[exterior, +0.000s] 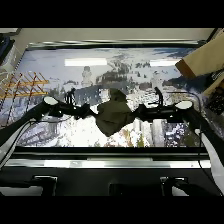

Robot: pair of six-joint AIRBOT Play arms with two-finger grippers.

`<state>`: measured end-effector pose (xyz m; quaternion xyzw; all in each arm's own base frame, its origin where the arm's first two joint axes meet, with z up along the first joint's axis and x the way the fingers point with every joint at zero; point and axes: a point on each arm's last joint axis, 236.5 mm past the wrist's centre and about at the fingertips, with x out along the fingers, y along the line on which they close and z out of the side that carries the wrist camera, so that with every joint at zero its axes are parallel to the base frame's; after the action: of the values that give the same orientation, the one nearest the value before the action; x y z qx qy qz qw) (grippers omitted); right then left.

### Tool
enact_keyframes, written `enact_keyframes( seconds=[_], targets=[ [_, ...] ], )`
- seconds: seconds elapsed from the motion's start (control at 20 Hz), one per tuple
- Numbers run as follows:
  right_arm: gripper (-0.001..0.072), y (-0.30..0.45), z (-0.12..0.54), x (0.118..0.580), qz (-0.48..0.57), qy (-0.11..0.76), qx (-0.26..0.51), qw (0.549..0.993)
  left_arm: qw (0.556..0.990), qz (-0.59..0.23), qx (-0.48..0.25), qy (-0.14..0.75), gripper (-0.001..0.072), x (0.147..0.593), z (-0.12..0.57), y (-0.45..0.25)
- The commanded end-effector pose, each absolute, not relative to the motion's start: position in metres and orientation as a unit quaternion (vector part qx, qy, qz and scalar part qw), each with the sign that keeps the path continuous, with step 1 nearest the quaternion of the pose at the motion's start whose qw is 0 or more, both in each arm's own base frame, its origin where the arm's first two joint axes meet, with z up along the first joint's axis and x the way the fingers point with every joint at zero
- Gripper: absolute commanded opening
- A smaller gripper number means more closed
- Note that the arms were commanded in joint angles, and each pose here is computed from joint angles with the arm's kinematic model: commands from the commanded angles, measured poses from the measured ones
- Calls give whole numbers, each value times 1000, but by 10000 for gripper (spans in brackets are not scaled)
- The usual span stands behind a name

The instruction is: Fold the clothes and pants, and hang the long-sleeved shirts on hangers.

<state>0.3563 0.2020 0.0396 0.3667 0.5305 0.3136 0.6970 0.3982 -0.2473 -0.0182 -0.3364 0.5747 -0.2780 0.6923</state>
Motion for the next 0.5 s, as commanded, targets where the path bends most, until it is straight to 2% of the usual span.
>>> enact_keyframes(
  seconds=[0.0, 0.1, 0.2, 0.3, 0.45],
  targets=[
    [31, 181, 147, 382, 347, 414, 327, 776, 766, -328, -315, 454, 17, 450, 101, -240],
    [31, 163, 246, 388, 361, 305, 280, 836, 827, -356, -275, 337, 17, 473, 214, -222],
    [32, 153, 342, 375, 362, 196, 217, 885, 881, -366, -214, 210, 17, 469, 334, -201],
    [32, 150, 421, 345, 362, 115, 176, 908, 914, -362, -158, 89, 17, 435, 443, -180],
    [32, 153, 510, 286, 374, 15, 143, 916, 933, -331, -137, -36, 17, 370, 540, -154]
  ],
)
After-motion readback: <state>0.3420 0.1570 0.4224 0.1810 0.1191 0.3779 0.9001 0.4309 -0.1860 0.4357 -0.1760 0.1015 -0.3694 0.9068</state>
